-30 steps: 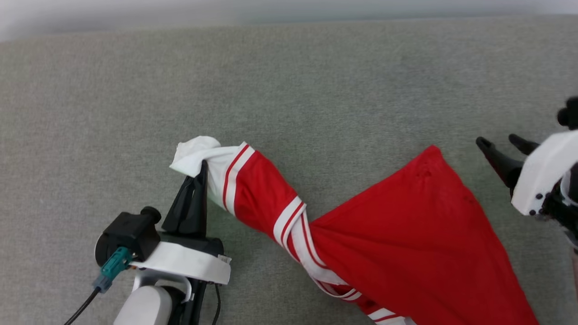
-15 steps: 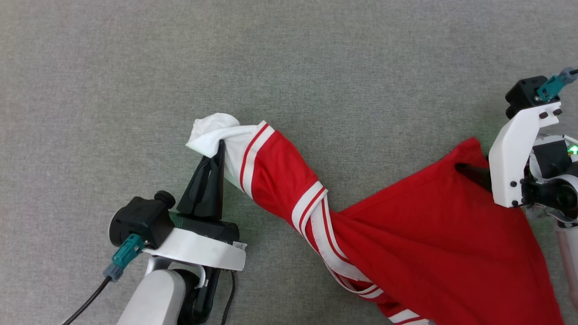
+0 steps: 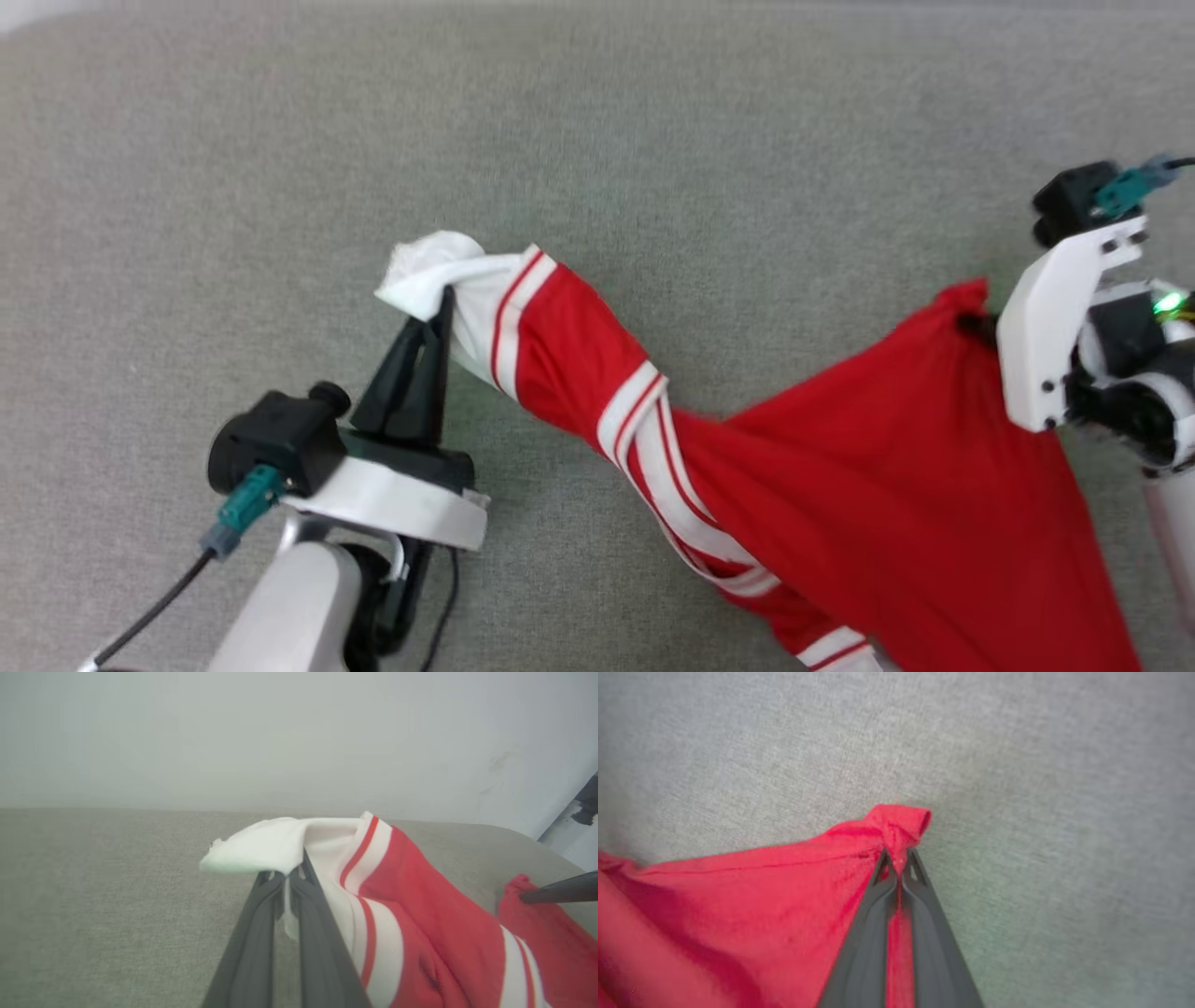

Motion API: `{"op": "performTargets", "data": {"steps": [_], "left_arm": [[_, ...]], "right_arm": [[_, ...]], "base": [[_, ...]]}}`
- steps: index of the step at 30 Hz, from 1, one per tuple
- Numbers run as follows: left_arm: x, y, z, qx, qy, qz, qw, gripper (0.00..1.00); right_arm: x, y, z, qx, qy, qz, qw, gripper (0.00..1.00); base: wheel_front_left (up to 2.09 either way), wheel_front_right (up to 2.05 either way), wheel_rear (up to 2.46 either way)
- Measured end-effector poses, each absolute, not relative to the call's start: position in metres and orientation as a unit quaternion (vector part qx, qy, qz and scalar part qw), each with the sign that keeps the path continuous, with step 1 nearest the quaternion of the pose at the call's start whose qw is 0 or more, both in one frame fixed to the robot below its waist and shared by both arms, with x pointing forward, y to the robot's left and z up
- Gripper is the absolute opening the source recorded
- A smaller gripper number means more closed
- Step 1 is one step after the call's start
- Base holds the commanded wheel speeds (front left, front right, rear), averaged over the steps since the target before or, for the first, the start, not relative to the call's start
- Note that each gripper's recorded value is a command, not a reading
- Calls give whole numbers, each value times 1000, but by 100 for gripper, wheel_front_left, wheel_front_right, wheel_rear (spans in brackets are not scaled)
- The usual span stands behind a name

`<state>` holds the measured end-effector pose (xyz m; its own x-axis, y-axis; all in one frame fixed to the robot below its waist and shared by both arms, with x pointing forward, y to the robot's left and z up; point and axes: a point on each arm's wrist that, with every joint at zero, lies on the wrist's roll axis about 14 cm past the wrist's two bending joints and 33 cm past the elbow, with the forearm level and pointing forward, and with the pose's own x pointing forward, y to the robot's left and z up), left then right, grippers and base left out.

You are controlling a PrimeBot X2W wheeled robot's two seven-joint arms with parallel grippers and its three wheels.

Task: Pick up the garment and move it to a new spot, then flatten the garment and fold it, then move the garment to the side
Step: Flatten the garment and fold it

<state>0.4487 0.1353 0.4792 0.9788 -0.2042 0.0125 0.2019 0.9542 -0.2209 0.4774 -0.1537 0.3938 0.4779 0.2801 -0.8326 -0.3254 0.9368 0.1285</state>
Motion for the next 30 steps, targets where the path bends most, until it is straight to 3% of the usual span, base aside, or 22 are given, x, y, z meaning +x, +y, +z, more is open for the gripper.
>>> {"op": "performTargets", "data": {"steps": [9, 19, 30], "left_arm": [[469, 129, 572, -28, -97, -169, 981, 0], [503, 114, 663, -5, -177, -198, 964, 0], [587, 118, 718, 14, -188, -184, 965, 0]], "right_arm": [[512, -186, 500, -40, 310, 122, 942, 0], [526, -222, 607, -41, 155, 61, 985, 0], [576, -238, 684, -47, 24, 23, 998, 0]], "base": [[0, 0, 0], [0, 0, 0], [0, 0, 0]]}}
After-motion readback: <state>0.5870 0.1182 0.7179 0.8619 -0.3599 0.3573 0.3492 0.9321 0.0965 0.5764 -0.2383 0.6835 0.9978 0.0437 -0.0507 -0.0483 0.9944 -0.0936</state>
